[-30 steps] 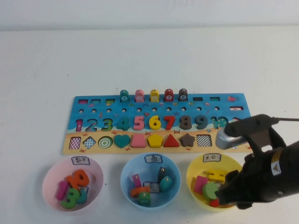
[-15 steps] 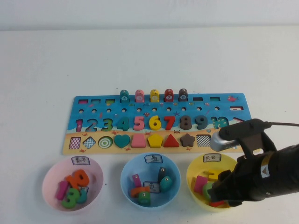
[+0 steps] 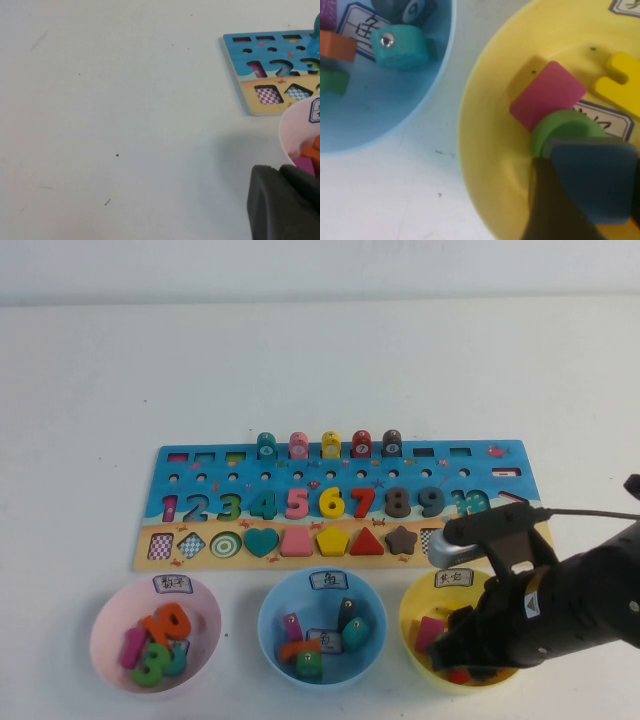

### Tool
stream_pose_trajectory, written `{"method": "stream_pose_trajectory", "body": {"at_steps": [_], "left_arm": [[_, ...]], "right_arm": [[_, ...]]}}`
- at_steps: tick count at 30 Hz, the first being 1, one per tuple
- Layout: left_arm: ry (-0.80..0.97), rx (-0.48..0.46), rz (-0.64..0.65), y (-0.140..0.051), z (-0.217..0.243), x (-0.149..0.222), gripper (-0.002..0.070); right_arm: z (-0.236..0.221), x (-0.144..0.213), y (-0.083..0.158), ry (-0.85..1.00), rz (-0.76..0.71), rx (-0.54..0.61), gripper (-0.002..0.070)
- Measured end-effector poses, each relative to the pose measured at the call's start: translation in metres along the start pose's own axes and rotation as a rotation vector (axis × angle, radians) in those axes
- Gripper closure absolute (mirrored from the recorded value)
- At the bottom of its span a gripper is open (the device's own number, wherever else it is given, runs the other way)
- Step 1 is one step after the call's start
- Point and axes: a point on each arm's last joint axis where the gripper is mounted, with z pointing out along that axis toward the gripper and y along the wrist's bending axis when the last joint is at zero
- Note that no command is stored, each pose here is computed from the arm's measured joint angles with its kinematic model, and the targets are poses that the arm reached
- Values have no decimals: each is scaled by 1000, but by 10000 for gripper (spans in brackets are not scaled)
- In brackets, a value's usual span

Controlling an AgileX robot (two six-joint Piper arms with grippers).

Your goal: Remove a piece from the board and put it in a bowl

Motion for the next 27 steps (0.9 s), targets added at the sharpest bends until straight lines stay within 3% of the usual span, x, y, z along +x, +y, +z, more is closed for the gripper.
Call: {"method": "stream_pose_trajectory", "body": {"at_steps": [17,21,25,27], "left_arm": [[0,0,0,0,0,0,679],[0,0,0,0,0,0,679],[0,0,0,0,0,0,679],[0,0,0,0,0,0,679]], "right_arm": [[0,1,0,12,8,-2,338],[-20,-4,4,-36,11,-26,457],[-47,-6,6,-94,-3,-45,629],[-60,-2,5,-98,-9,-48,666]]}}
